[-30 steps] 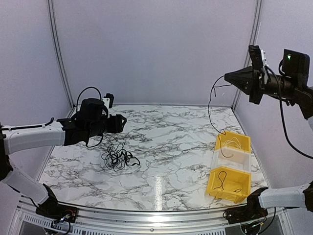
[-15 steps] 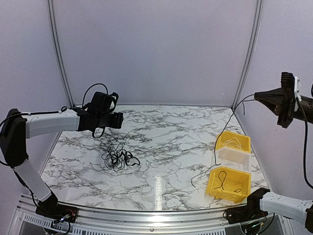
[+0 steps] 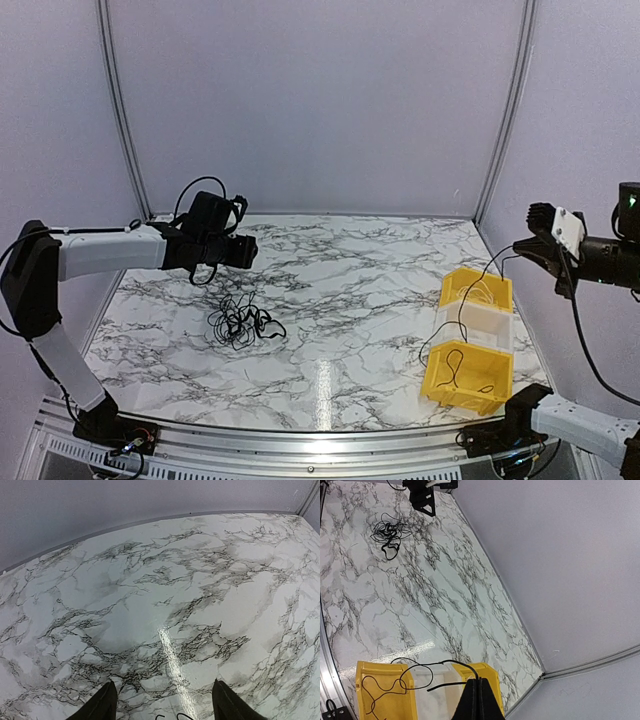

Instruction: Untangle the cables

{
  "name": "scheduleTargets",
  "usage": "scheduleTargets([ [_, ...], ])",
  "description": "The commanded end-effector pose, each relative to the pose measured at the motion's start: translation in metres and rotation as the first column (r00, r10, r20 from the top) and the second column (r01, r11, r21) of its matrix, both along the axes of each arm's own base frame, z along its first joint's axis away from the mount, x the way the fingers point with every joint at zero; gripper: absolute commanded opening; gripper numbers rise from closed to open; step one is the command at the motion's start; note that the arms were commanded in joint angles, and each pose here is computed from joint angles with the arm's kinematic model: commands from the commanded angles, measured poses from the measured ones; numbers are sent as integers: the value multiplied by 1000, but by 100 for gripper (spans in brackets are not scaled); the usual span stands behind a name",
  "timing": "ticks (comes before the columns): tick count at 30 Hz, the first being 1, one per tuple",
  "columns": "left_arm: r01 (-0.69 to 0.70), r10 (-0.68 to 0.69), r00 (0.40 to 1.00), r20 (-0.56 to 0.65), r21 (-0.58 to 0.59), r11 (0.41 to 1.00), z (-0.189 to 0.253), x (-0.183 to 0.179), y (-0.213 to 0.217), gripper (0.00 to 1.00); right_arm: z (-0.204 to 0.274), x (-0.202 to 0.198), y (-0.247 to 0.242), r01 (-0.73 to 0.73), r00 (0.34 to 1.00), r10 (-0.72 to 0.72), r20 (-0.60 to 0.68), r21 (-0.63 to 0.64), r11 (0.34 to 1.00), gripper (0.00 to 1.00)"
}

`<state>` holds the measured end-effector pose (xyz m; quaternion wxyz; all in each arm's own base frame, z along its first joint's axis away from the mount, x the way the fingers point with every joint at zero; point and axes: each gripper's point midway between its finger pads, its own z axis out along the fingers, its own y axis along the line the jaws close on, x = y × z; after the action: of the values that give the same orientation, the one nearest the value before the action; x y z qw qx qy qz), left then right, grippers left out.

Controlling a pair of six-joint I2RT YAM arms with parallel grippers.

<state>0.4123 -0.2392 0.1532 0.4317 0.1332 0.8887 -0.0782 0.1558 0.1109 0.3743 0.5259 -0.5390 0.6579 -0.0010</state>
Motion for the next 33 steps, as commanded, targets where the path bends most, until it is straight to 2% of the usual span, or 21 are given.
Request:
scheduleTargets([
  [1,6,-5,1000,13,-36,999,11,-5,1,68,13,-9,-15,60,997,-59,41,-10,998,0],
  [8,13,-13,1000,9,-54,998,13,-5,-2,68,57,-28,-22,75,992,-79,97,43,996,0],
  [14,16,-16,1000,6,-64,998,14,-6,-2,68,70,-33,-37,139,979,-144,142,47,989,0],
  [22,27,-28,1000,-4,-89,996,15,-9,-6,68,70,-43,-43,160,976,-167,139,59,985,0],
  [33,33,-34,999,-5,-111,993,18,-10,-9,68,125,-52,-23,36,974,-80,211,205,978,0],
])
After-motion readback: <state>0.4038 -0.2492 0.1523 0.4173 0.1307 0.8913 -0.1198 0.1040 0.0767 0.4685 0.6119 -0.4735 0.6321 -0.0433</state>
